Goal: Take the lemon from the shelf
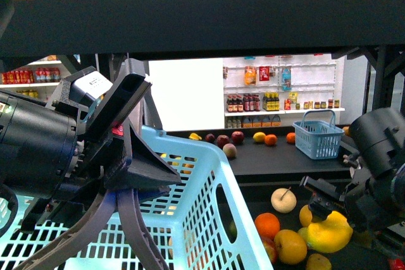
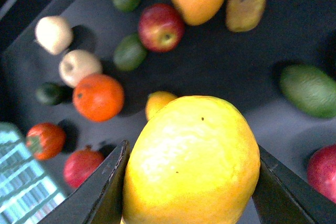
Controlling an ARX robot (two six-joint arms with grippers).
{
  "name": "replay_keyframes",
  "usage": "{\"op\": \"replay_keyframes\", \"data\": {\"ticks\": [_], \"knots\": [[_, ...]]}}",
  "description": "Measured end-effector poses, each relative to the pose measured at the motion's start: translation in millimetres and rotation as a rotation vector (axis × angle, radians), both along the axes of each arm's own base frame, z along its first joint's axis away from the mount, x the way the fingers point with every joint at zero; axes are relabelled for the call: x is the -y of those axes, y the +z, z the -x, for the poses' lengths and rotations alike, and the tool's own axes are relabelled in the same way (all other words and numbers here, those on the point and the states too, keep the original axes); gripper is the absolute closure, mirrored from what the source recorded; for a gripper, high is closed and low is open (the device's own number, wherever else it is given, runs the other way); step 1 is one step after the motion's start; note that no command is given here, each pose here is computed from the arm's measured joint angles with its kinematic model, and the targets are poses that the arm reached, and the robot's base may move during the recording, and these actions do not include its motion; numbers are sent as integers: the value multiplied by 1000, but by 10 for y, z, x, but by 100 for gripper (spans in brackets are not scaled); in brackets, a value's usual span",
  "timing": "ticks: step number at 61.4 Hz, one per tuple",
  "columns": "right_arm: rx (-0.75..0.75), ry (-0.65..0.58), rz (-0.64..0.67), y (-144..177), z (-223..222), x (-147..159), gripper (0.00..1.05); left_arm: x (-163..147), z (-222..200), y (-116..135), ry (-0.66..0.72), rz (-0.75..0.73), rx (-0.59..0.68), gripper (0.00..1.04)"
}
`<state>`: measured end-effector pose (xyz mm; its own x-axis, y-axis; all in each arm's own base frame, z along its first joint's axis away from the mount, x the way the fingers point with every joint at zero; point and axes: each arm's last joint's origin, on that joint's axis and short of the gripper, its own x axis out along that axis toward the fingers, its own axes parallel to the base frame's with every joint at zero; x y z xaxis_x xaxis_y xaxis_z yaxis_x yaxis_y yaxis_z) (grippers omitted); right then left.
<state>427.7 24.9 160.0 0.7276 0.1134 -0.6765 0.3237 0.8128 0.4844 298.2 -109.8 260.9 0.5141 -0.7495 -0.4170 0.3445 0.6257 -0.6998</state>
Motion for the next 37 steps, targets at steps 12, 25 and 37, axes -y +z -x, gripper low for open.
{"op": "replay_keyframes", "data": {"ticks": [12, 25, 37], "knots": [[101, 202, -142, 579, 480, -234, 47, 0, 0, 0, -1, 0, 0, 88], [164, 346, -194, 841, 734, -518, 47, -1, 0, 0, 0, 0, 0, 88], [150, 416, -185, 748, 809, -728, 47, 0, 0, 0, 0, 0, 0, 88]]}}
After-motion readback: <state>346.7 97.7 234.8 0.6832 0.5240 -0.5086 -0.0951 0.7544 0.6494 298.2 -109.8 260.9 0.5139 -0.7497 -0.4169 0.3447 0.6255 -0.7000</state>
